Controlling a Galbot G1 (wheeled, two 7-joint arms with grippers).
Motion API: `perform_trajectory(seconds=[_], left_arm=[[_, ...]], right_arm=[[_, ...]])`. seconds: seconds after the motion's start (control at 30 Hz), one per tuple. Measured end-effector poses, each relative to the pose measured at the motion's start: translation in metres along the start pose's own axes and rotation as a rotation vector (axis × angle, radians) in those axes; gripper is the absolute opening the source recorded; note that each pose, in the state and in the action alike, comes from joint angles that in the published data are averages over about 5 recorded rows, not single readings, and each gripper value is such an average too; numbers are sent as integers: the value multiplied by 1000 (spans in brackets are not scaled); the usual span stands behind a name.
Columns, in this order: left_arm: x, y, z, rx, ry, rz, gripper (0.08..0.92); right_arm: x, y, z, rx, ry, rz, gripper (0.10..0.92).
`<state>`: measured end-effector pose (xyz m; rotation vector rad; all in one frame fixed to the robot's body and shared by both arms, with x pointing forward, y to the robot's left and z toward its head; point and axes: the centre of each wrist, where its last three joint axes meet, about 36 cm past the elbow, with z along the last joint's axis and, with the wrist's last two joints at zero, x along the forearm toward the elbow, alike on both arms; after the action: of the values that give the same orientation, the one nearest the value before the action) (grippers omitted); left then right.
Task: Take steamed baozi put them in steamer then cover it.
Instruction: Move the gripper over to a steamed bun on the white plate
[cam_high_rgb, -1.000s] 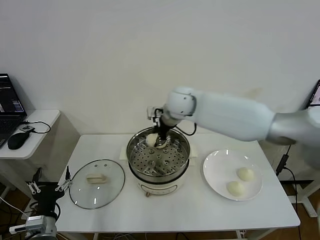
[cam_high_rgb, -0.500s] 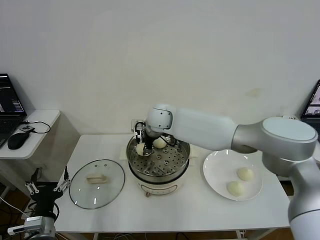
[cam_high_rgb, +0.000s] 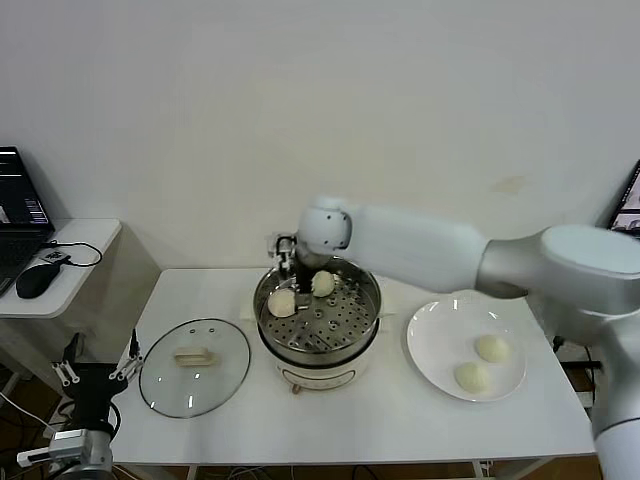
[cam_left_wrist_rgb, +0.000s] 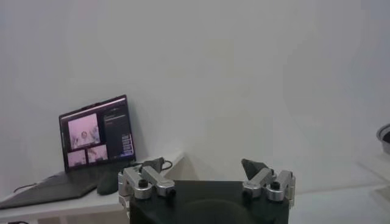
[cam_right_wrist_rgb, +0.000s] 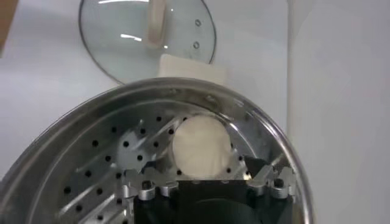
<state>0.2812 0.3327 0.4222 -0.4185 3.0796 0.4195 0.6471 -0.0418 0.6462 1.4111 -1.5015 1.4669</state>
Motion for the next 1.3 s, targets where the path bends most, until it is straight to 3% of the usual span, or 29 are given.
perform_trajectory(seconds=[0.23,0.47,0.83,1.3], left_arm=[[-1,-3,1,-5,0,14,823],[4,-9,0,-7,1,27,823],[8,-11,3,-29,12,32,823],[11,-7,9,-44,30,16,823]], right_arm=[[61,19,76,43,39,-31,823],[86,64,165,45,83,-63,823],[57,144,266,-5,128,-106,823],[-1,201,319,-51,195,-153,823]])
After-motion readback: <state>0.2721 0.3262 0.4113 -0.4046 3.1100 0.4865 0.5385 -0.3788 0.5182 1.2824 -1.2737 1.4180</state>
